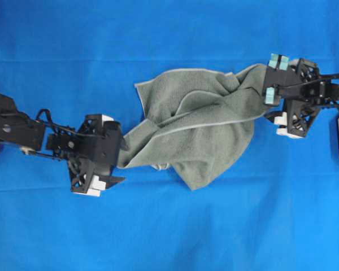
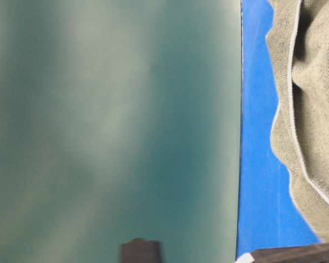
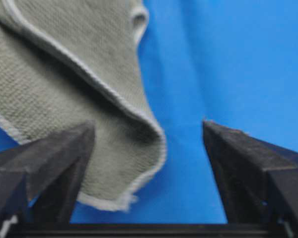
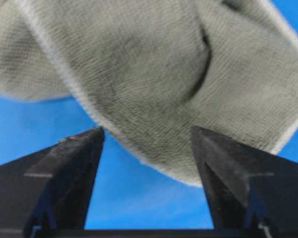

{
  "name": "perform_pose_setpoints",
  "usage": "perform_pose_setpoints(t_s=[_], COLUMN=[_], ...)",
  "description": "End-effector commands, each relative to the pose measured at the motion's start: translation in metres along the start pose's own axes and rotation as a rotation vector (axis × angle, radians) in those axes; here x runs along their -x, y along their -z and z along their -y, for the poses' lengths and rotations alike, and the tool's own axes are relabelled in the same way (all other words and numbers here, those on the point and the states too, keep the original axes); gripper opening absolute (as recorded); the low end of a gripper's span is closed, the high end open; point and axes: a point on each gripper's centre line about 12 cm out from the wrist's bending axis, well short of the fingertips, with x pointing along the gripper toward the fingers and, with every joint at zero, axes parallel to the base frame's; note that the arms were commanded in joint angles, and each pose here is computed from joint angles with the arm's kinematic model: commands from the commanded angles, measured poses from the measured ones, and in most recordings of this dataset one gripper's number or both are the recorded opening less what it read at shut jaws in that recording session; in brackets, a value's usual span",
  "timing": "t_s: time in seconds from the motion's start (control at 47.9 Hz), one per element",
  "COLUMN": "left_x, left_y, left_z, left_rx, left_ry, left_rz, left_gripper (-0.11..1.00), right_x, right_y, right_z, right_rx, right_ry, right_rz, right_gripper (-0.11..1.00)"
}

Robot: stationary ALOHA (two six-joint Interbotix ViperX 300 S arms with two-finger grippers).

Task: Fold a large towel.
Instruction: 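Reach both grippers to opposite corners of the grey towel and grasp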

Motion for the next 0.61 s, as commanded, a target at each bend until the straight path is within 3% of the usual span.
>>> perform_pose_setpoints(t_s=[0.0,0.167,0.23,0.439,0.501,0.585], left_x=[-0.002,-0.004,-0.004,-0.001,0.003,0.015], left_y=[-0.007,-0.005,-0.002,-0.002,-0.005,-0.014], left_z=[0.0,-0.006,-0.01,-0.021,-0.026,-0.032], left_rx=[-0.01,-0.015,-0.007,0.014,0.026,0.038], left_ry=[-0.001,-0.011,-0.017,-0.037,-0.047,-0.058], left_rz=[0.015,-0.015,-0.043,-0.085,-0.079,-0.054], left_gripper=[0.82,0.79,0.73,0.15,0.02,0.01], right_x=[-0.004,-0.014,-0.014,-0.011,-0.005,0.009], right_y=[-0.007,-0.001,-0.001,-0.005,-0.008,-0.015], right_z=[0.005,0.012,0.014,0.016,0.017,0.019], right_rx=[-0.003,0.002,0.014,0.009,0.002,-0.012], right_ry=[0.009,0.023,0.028,0.037,0.041,0.054], right_rz=[0.026,-0.015,-0.013,0.004,0.023,0.057], right_gripper=[0.67,0.65,0.59,0.03,0.02,0.02])
